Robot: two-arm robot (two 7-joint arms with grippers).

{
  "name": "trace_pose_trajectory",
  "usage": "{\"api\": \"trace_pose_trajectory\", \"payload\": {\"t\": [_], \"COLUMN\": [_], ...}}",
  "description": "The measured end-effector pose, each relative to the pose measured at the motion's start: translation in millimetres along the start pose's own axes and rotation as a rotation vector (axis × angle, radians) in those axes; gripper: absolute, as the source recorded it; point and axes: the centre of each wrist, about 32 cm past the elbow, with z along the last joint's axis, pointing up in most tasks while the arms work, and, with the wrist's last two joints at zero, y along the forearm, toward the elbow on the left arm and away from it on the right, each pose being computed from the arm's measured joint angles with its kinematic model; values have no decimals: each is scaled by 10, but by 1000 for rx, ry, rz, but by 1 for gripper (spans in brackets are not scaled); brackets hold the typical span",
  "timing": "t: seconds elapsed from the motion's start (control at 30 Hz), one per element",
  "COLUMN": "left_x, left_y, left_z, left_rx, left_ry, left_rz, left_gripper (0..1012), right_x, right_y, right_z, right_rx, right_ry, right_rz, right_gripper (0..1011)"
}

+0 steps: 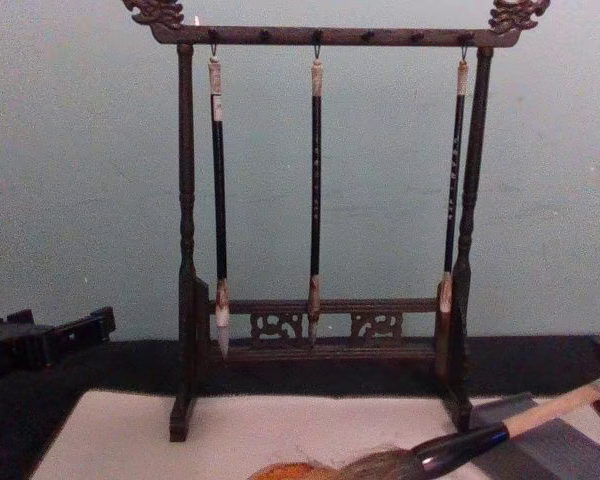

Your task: Pick up the brush from the inkstone, write on the paper, then place the brush back to its original position.

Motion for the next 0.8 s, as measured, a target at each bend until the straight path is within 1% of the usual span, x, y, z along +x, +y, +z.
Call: {"api": "trace_pose_trajectory", "payload": {"t": [0.8], "left_x": [0], "left_y": [0], "left_z": [0], "left_rx": [0], "left_ry": [0], "left_rz": [0], "left_gripper": [1002], "right_x": [0], "right_y": [0], "right_z": [0], "right_rx": [0], "right_ry": [0], "right_rz": [0], "right_gripper": [1008]}}
